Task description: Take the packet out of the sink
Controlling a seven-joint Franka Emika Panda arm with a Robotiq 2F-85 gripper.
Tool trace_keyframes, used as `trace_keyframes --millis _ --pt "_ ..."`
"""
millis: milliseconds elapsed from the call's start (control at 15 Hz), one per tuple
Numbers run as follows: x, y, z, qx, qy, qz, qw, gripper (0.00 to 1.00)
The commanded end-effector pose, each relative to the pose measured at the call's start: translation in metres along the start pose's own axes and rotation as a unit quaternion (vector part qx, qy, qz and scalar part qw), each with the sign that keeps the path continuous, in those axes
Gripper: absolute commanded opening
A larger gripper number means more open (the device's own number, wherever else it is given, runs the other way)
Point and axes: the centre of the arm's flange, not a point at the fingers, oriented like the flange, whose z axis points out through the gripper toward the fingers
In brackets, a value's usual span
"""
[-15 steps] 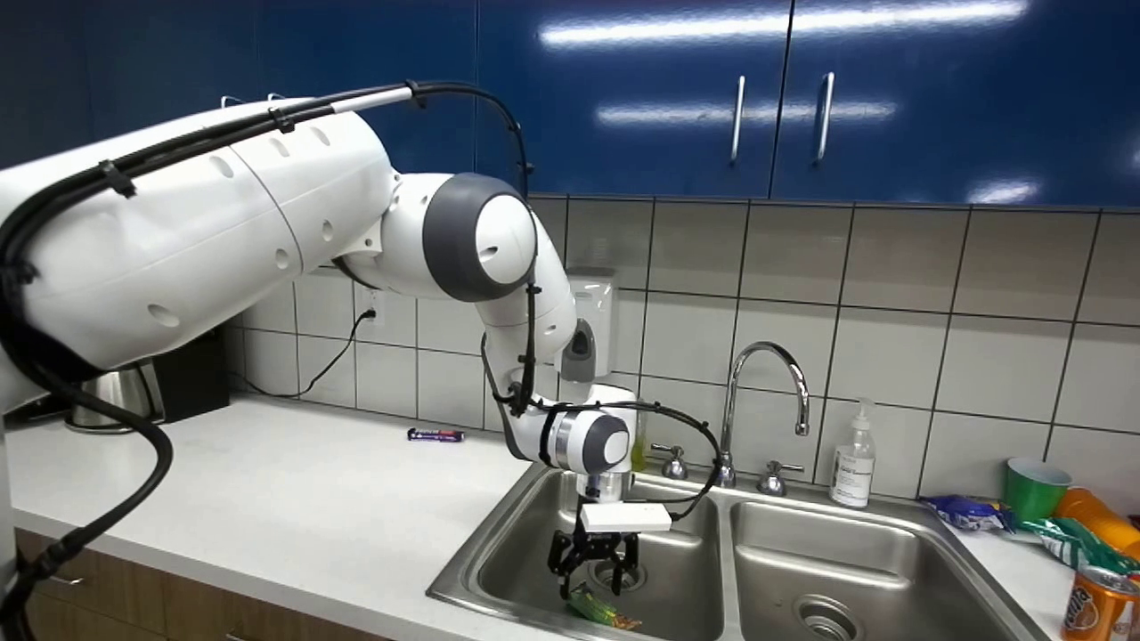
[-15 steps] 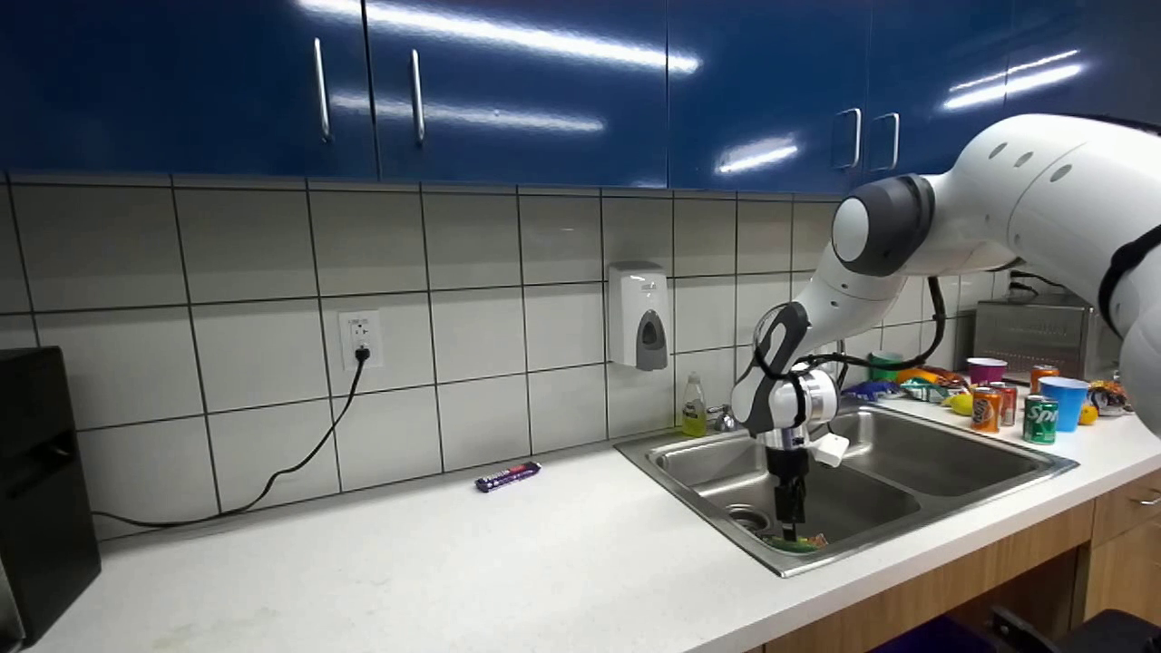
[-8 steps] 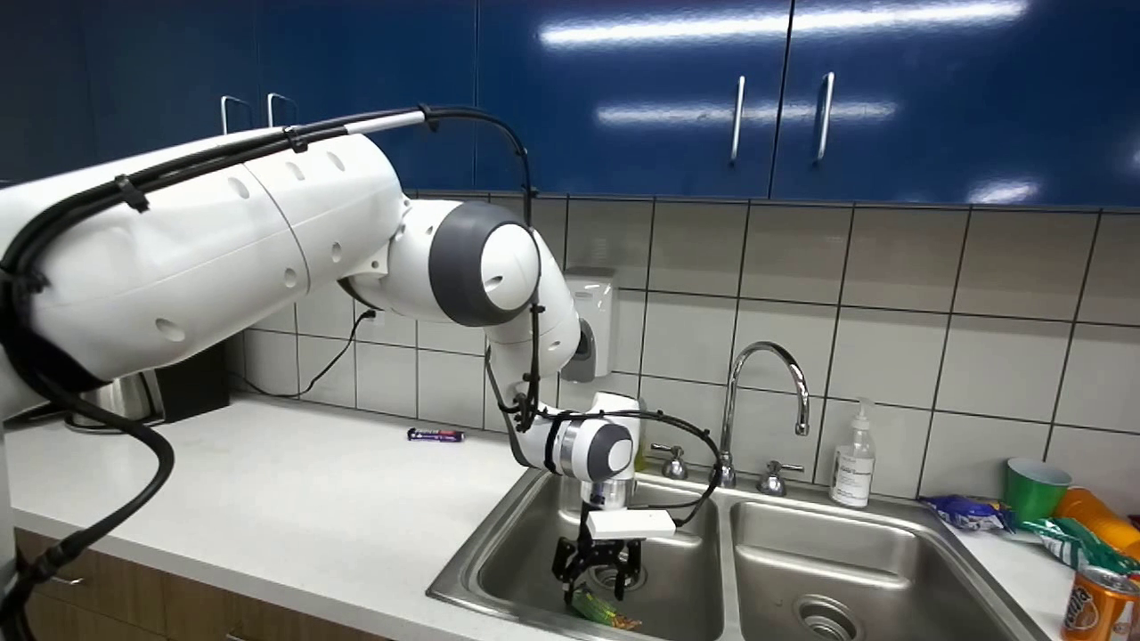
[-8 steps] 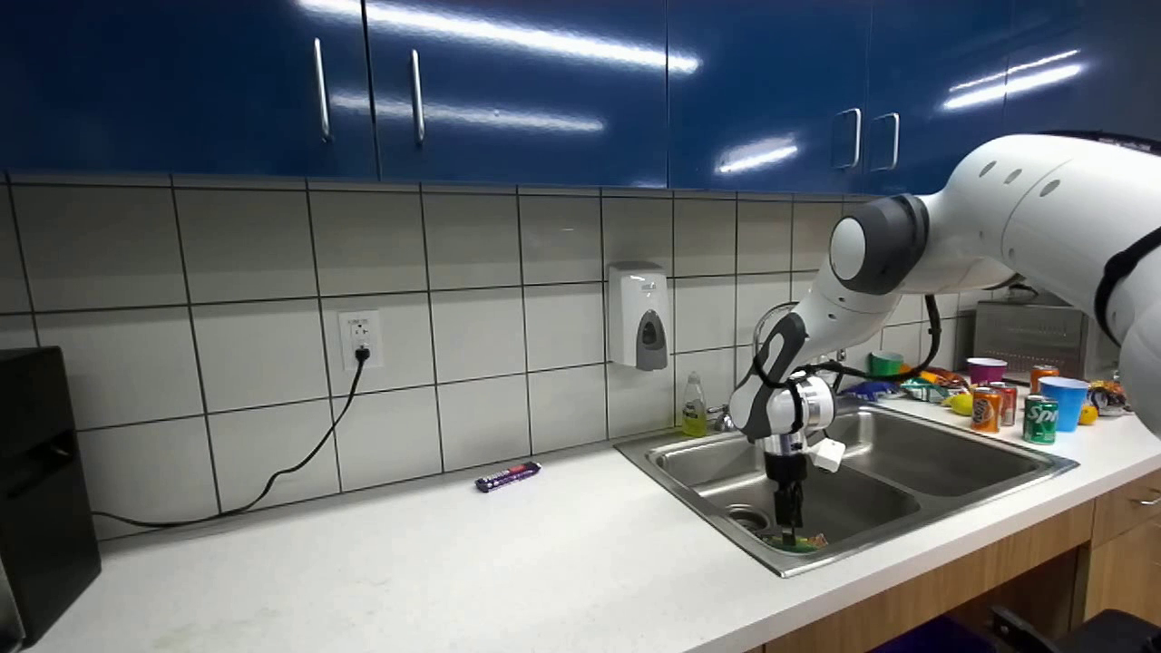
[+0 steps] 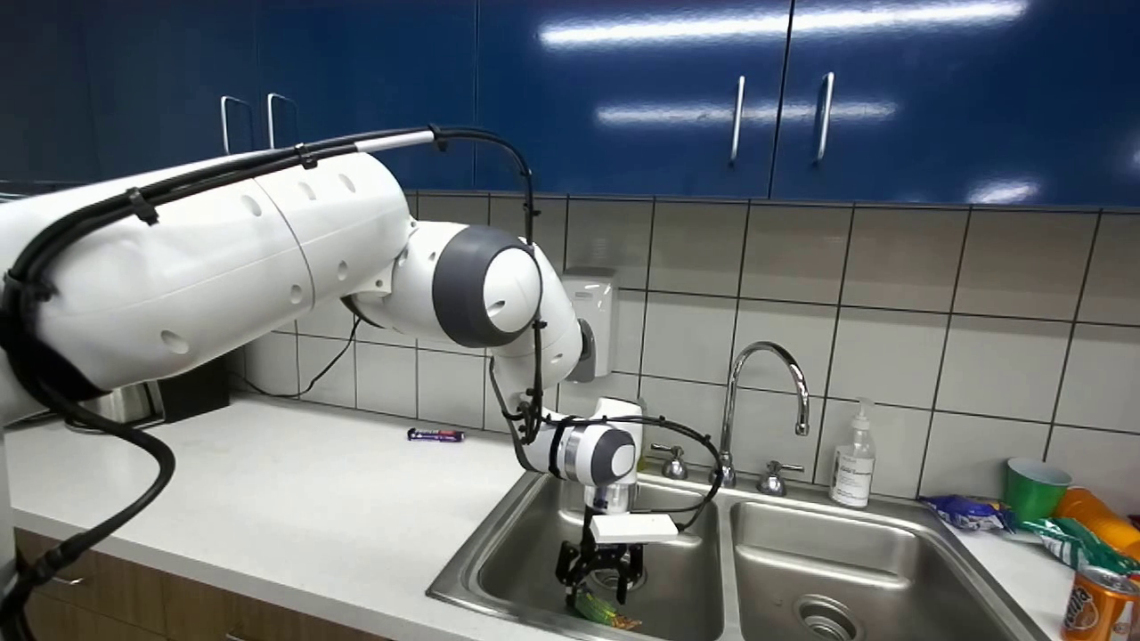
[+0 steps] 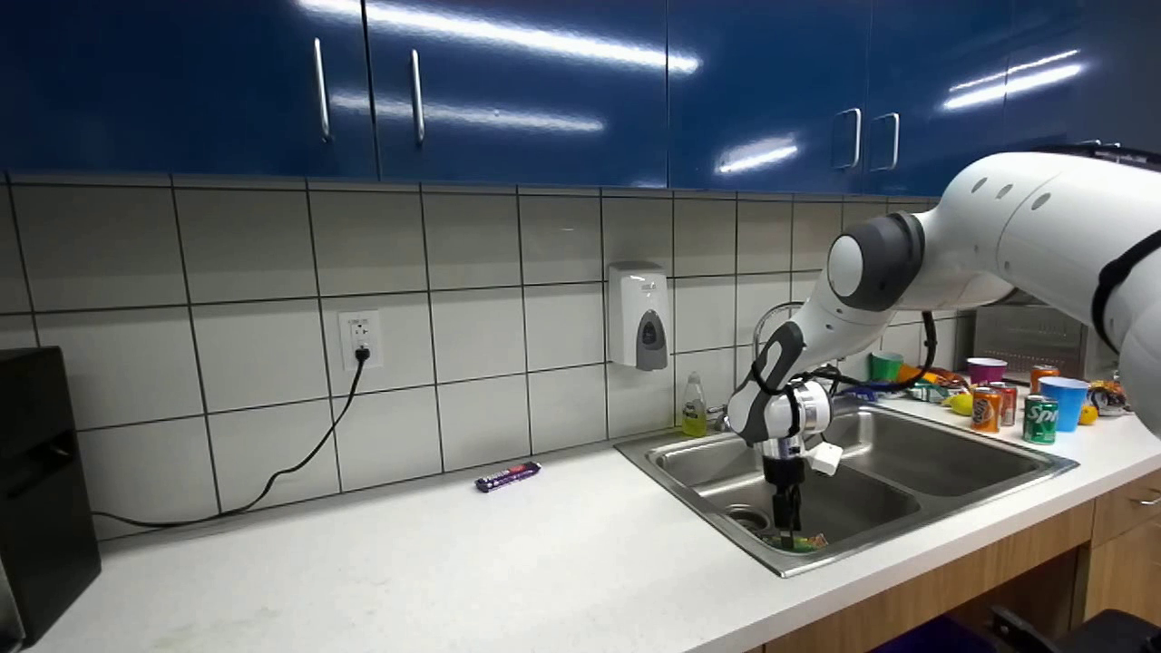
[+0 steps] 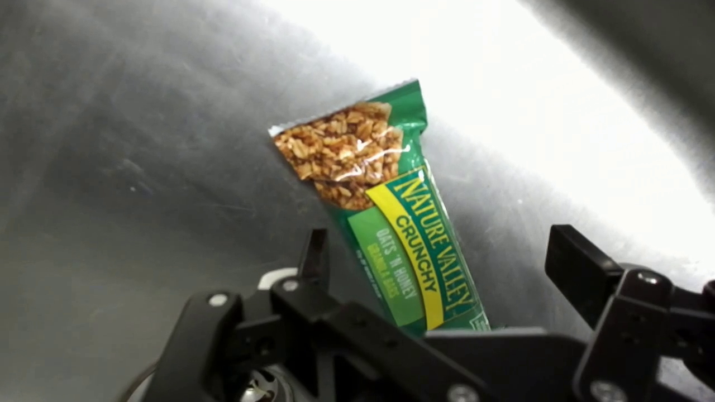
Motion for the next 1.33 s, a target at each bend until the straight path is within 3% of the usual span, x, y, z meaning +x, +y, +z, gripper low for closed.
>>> trace_keyframes --millis 0,467,533,600,933,1067,1267 --pt "0.003 0.017 0.002 0.011 0.000 -0.012 0.9999 1.00" --pt "0.007 0.023 0.008 0.016 -0.003 -0.008 0.9998 1.00" --pt "0.007 0.024 0.008 0.018 -0.003 -0.008 0.9998 0.91" --pt "0.007 0.025 0.008 0.018 -0.003 -0.006 0.9998 0.74" --pt "0.007 0.030 0.011 0.026 -0.006 -0.002 0.9996 0.33" --pt "0.008 0.033 0.011 0.028 -0.007 0.000 0.9996 0.21" --pt "0.009 0.033 0.010 0.031 -0.008 0.009 0.9994 0.19"
